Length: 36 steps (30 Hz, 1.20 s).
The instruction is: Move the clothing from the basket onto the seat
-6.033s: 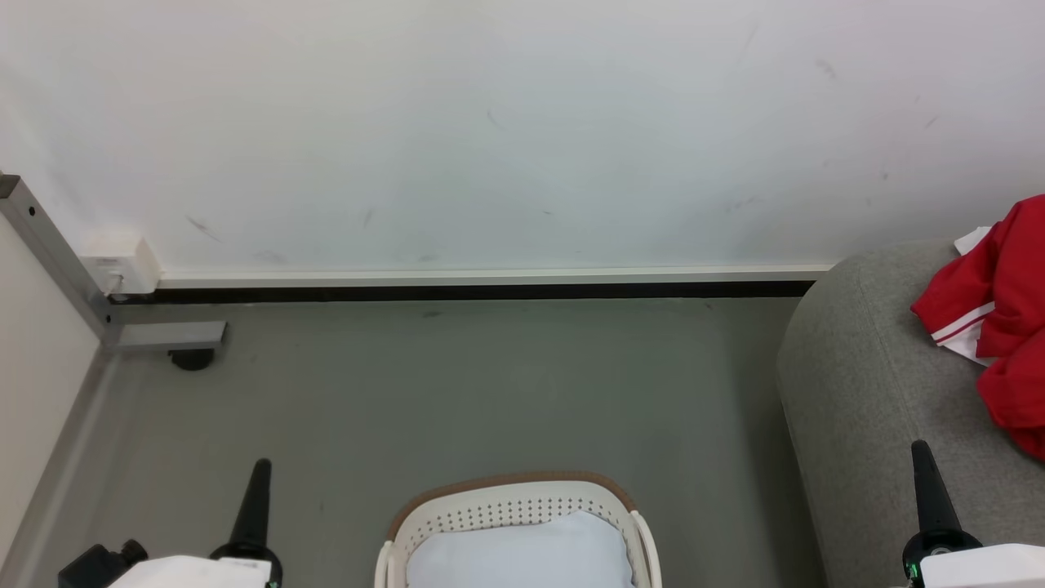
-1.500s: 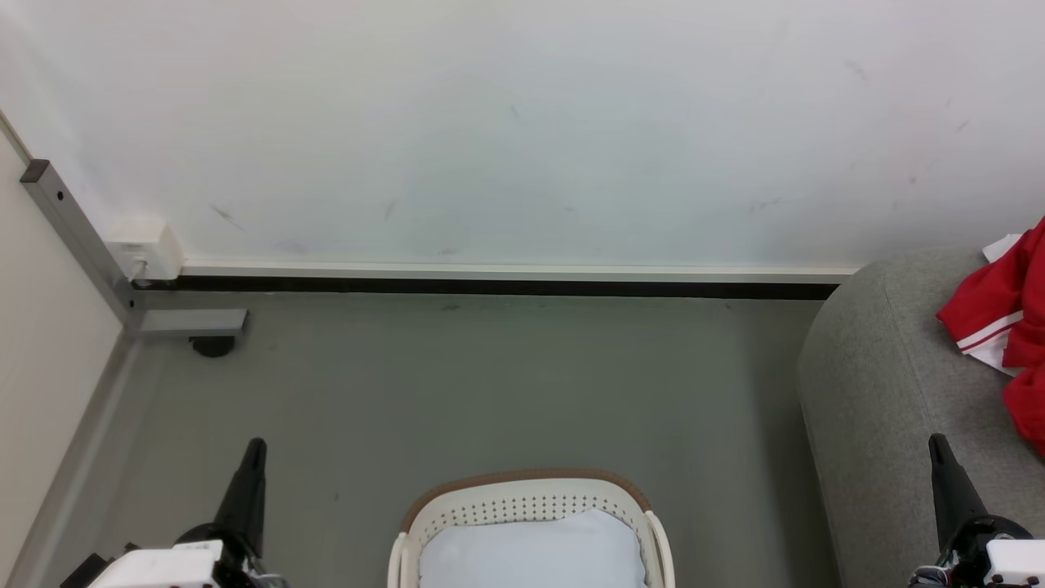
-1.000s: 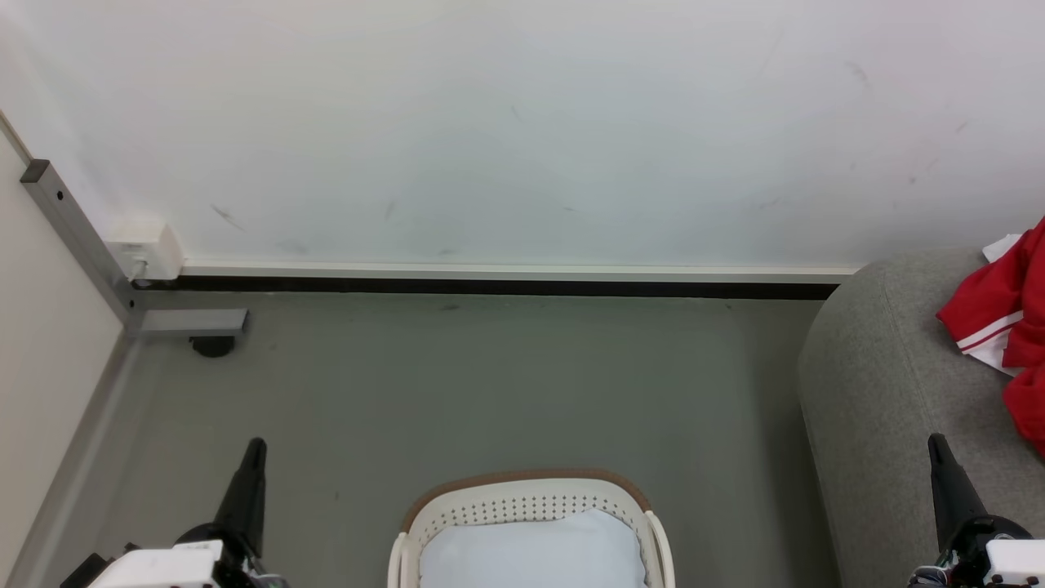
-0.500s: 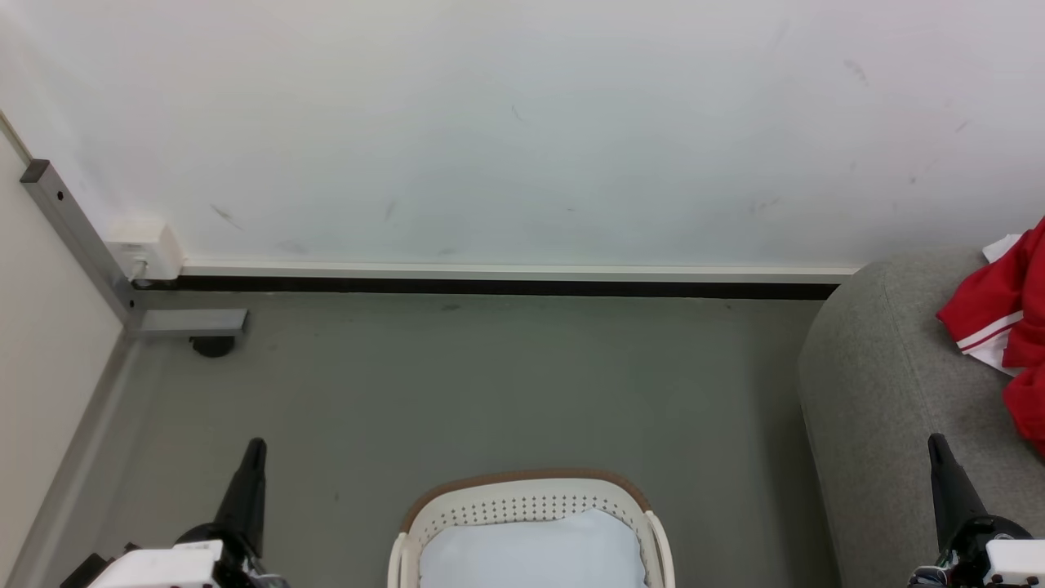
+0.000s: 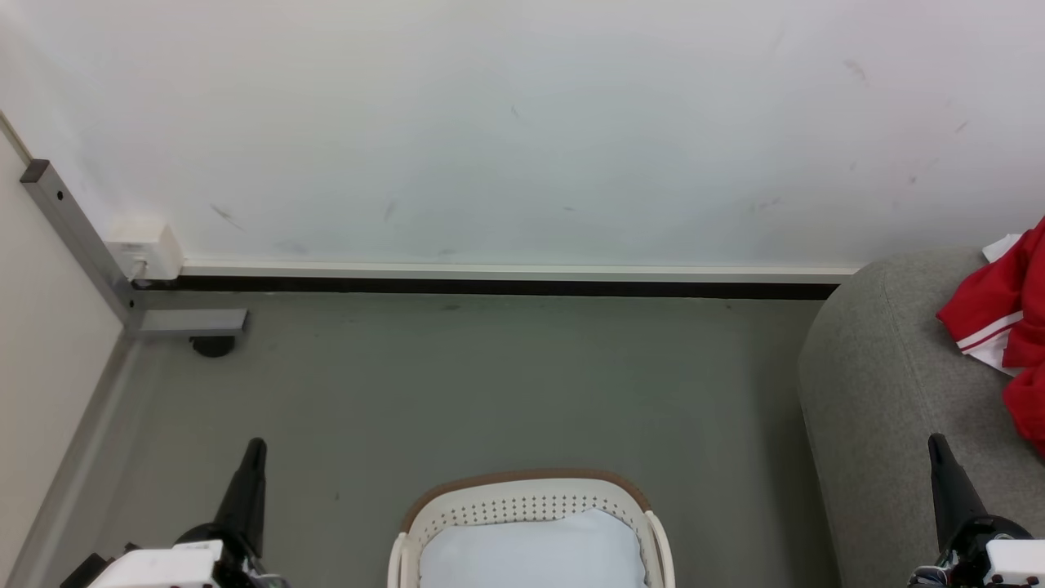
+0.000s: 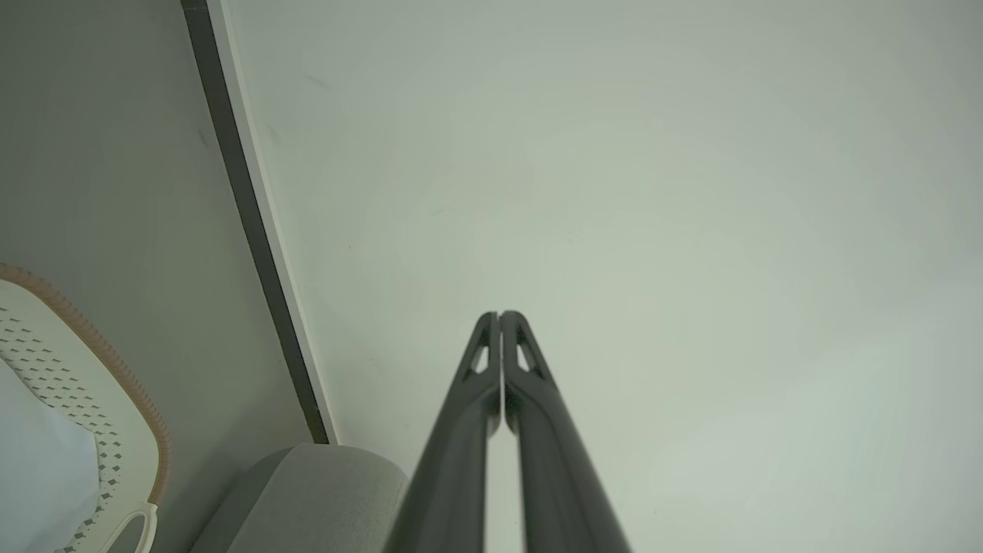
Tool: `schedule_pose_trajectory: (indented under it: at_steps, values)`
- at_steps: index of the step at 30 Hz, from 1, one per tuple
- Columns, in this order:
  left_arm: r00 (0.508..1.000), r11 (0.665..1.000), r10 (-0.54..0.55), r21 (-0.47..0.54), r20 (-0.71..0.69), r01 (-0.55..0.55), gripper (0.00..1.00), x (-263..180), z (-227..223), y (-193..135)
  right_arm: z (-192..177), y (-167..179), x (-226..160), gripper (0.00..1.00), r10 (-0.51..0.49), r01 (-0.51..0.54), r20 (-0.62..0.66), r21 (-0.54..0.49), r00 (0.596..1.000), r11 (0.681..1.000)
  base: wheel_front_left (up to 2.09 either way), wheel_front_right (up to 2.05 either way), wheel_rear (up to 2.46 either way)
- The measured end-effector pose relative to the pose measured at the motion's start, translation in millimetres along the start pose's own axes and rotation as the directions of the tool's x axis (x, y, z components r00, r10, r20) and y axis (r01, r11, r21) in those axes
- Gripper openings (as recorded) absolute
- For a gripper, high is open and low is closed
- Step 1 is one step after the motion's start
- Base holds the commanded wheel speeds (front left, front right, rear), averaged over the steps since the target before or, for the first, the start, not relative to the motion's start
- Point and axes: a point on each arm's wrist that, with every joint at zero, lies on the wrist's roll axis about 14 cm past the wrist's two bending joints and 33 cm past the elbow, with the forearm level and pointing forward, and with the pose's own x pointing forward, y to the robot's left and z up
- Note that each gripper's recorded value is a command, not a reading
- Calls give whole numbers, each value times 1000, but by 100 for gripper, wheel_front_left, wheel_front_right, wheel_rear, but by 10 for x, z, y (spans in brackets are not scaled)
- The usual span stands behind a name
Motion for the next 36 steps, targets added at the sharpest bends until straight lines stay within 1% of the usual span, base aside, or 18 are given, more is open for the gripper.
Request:
schedule_pose_trajectory:
  at_steps: [36]
  values:
    - [1000,1000,0,0,0,0,0,0,0,0,3,0,0,0,0,0,1,0,1000,1000,0,0,0]
